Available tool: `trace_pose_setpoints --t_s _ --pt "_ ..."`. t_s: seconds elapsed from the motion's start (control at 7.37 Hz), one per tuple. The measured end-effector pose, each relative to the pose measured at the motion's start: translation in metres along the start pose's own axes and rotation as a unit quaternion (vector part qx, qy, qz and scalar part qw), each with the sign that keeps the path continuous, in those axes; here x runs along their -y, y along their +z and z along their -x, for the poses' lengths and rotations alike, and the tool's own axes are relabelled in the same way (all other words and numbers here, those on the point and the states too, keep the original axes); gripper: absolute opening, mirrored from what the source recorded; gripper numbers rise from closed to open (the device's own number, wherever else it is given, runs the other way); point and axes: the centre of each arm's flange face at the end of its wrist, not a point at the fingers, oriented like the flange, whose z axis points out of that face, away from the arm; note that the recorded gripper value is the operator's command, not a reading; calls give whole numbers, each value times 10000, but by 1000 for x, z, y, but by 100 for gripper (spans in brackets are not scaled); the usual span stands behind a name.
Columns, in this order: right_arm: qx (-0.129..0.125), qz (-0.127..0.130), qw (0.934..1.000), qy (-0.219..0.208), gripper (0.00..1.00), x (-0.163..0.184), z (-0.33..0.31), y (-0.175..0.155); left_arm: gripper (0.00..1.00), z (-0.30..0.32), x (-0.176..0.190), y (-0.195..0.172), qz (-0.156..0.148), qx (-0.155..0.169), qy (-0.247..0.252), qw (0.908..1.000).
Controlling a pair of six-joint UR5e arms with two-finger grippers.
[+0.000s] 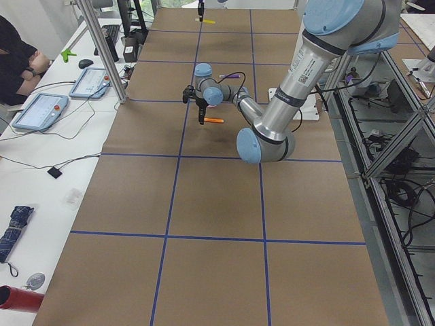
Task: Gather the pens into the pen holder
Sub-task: 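Grasp the orange marker with the left gripper while the right grasps the highlighter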
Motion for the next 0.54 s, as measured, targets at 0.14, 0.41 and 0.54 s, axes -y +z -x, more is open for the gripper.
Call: trace_pose_setpoints --t_s 0.14,0.41,0.54 --pt "7 3 10000 0 0 0 1 0 76 0 0 1 7 -4 5 10000" --pt "2 6 10000 0 0 0 1 1 70 -2 -1 0 9 -16 14 10000" --pt "0 7 10000 1 0 0 1 1 69 -4 -2 1 21 -15 20 10000"
